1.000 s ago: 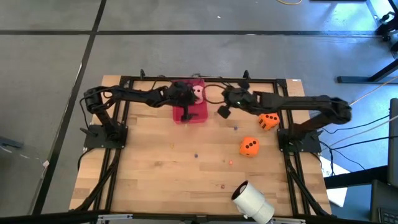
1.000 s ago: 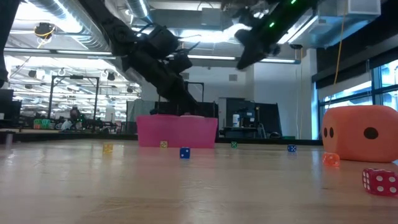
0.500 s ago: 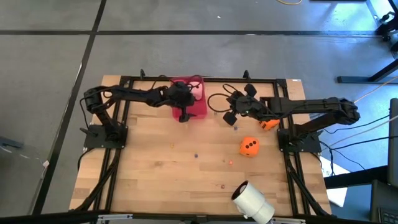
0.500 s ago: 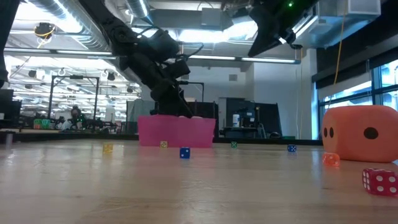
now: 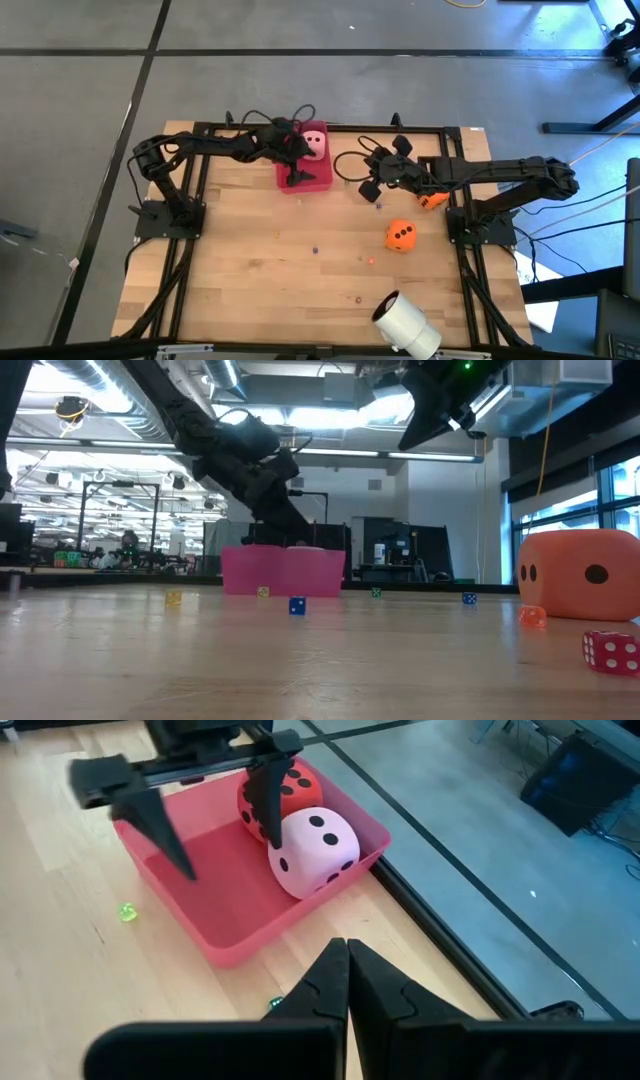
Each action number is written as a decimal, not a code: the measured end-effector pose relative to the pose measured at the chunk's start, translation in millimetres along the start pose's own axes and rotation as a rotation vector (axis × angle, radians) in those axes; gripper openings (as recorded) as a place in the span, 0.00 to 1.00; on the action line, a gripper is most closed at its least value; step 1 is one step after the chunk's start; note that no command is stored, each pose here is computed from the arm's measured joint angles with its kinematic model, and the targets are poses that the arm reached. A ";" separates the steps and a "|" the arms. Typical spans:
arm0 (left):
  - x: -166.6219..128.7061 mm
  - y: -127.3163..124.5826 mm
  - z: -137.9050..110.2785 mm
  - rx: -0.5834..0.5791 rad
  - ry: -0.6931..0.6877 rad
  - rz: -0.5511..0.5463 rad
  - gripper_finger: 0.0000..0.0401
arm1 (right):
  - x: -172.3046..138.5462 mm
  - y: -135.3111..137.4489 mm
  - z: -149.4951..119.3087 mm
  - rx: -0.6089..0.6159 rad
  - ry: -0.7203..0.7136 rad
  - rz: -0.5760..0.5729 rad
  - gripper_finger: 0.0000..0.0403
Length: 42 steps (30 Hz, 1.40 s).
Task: Pick & Place Dice
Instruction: Put the big light pink dice into the red bin, then put the top right big orange dice into the red bin
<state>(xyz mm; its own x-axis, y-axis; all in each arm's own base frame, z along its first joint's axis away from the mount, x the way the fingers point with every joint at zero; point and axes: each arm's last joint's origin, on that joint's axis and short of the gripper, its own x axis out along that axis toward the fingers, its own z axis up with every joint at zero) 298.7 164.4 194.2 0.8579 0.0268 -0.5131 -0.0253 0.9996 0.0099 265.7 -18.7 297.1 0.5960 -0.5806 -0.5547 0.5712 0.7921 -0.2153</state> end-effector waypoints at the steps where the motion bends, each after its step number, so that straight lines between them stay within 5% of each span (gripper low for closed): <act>1: -0.1 3.3 -2.1 -0.008 0.004 0.005 1.00 | 0.0 0.0 0.0 0.000 0.000 0.000 0.01; 17: 3.0 37.0 -17.2 0.013 0.022 0.248 1.00 | 0.1 0.1 0.0 0.000 0.000 0.000 0.01; 25: 4.2 26.7 -13.7 0.012 0.029 0.196 1.00 | -0.3 0.3 -1.2 -0.038 0.010 0.000 0.01; 33: -12.2 2.5 17.3 0.080 -0.063 0.179 1.00 | -7.9 -2.4 -0.9 -0.102 -0.011 -0.045 0.02; 42: -30.4 -21.6 42.9 0.120 -0.153 0.161 1.00 | -2.3 -12.0 -18.7 -0.095 0.201 0.017 0.28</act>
<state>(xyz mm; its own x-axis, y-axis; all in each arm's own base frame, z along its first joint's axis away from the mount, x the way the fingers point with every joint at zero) 295.2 142.2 246.4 0.9157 0.1767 -0.3610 -0.1145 0.9757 0.1871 246.9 -23.3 286.0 0.4751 -0.5257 -0.7056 0.5007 0.8210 -0.2745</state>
